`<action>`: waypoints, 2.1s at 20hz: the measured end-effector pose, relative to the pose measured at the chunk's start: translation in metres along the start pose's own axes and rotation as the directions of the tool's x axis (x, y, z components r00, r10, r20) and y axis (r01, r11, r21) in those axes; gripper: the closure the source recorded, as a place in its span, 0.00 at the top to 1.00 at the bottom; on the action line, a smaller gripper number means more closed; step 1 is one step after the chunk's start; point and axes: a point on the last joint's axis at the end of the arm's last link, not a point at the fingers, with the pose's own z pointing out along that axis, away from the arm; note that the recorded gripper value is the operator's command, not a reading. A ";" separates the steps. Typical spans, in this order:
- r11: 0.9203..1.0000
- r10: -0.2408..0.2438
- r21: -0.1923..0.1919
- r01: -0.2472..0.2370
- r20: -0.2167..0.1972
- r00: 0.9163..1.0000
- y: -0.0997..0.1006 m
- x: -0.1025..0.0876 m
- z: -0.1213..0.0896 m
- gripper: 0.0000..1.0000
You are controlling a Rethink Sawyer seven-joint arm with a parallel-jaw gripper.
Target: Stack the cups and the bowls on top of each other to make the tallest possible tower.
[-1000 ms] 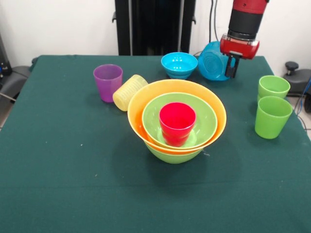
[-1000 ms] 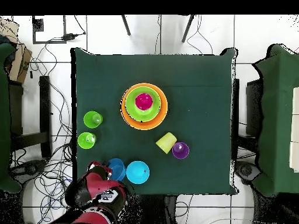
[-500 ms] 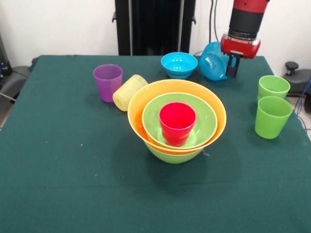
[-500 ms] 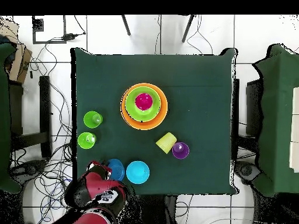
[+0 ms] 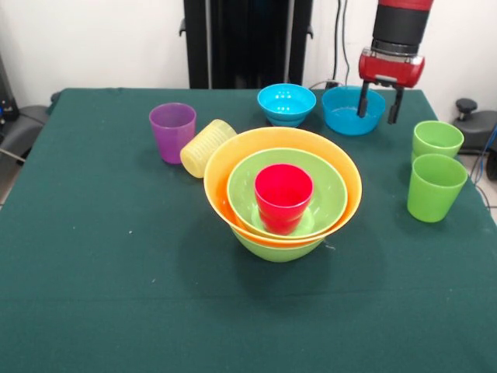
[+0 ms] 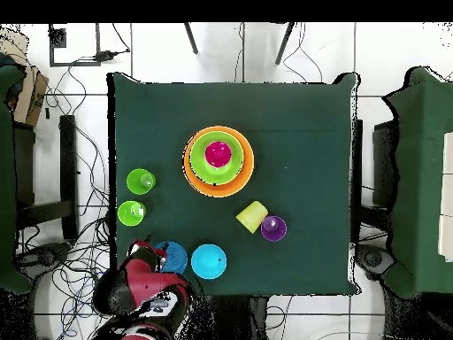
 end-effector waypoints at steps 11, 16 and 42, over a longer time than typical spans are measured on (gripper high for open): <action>1.000 0.020 -0.008 -0.019 0.013 1.000 -0.002 -0.010 -0.010 1.00; 1.000 0.029 0.002 -0.029 0.007 1.000 -0.007 -0.012 -0.006 1.00; 1.000 0.009 0.025 -0.009 -0.012 1.000 -0.025 0.001 0.011 1.00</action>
